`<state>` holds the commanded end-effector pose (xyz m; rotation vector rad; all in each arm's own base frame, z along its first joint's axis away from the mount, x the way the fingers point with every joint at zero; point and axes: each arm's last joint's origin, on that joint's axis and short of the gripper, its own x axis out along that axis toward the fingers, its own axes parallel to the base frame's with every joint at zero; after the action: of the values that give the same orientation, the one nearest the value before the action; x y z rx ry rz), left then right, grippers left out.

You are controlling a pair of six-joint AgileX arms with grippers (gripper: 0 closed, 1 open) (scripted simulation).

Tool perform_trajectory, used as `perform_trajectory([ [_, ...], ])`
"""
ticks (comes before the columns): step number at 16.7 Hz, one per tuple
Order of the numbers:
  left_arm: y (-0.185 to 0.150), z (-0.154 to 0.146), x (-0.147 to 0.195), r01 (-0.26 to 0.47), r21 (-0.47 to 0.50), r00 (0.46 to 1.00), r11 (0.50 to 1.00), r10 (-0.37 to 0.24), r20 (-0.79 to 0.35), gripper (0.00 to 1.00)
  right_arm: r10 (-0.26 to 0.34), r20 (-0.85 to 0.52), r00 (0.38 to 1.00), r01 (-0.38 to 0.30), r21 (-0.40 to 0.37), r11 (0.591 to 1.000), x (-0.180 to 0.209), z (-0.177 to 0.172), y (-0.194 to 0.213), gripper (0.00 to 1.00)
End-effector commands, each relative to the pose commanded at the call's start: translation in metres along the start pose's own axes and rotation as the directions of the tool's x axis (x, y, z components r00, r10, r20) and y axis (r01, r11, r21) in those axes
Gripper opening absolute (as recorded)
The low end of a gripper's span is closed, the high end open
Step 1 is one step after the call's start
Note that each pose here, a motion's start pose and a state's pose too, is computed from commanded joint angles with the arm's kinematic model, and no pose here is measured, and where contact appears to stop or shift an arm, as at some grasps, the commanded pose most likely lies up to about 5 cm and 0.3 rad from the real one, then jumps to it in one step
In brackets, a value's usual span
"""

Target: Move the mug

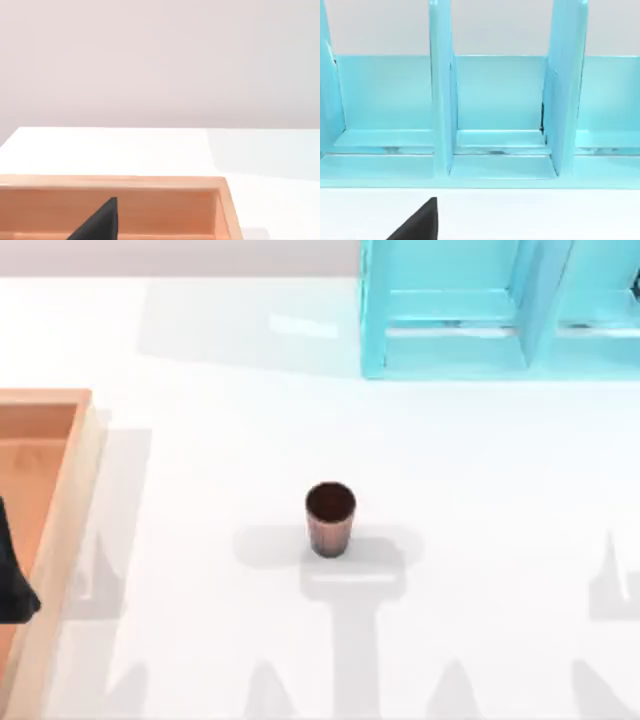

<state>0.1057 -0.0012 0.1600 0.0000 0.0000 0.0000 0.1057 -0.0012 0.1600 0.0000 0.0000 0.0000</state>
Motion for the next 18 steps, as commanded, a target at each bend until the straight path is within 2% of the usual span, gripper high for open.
perform_trajectory([
  [3, 0.000, 0.000, 0.000, 0.000, 0.000, 1.000, 1.000, 0.000, 0.000, 1.00, 0.003, -0.004, 1.000, -0.003, 0.002, 1.000, 0.000, 0.002, 0.000, 1.00],
  [6, 0.000, 0.000, 0.000, 0.000, 0.000, 1.000, 1.000, 0.000, 0.000, 1.00, 0.033, -0.056, 0.998, -0.031, 0.021, 0.999, 0.001, 0.015, 0.004, 1.00],
  [9, 0.000, 0.000, 0.000, 0.000, 0.000, 1.000, 1.000, 0.000, 0.000, 1.00, 0.083, -0.173, 0.981, -0.074, 0.058, 0.996, 0.007, 0.040, 0.011, 1.00],
  [11, 0.000, 0.000, 0.000, 0.000, 0.000, 1.000, 1.000, 0.000, 0.000, 1.00, 0.120, -0.292, 0.949, -0.099, 0.087, 0.991, 0.016, 0.059, 0.018, 1.00],
  [14, 0.000, 0.000, 0.000, 0.000, 0.000, 1.000, 1.000, 0.000, 0.000, 1.00, 0.165, -0.517, 0.840, -0.118, 0.122, 0.985, 0.041, 0.082, 0.035, 1.00],
  [16, 0.000, 0.000, 0.000, 0.000, 0.000, 1.000, 1.000, 0.000, 0.000, 1.00, 0.173, -0.675, 0.718, -0.117, 0.128, 0.985, 0.064, 0.091, 0.052, 1.00],
  [18, 0.000, 0.000, 0.000, 0.000, 0.000, 1.000, 1.000, 0.000, 0.000, 1.00, 0.155, -0.812, 0.562, -0.109, 0.113, 0.988, 0.091, 0.096, 0.074, 1.00],
])
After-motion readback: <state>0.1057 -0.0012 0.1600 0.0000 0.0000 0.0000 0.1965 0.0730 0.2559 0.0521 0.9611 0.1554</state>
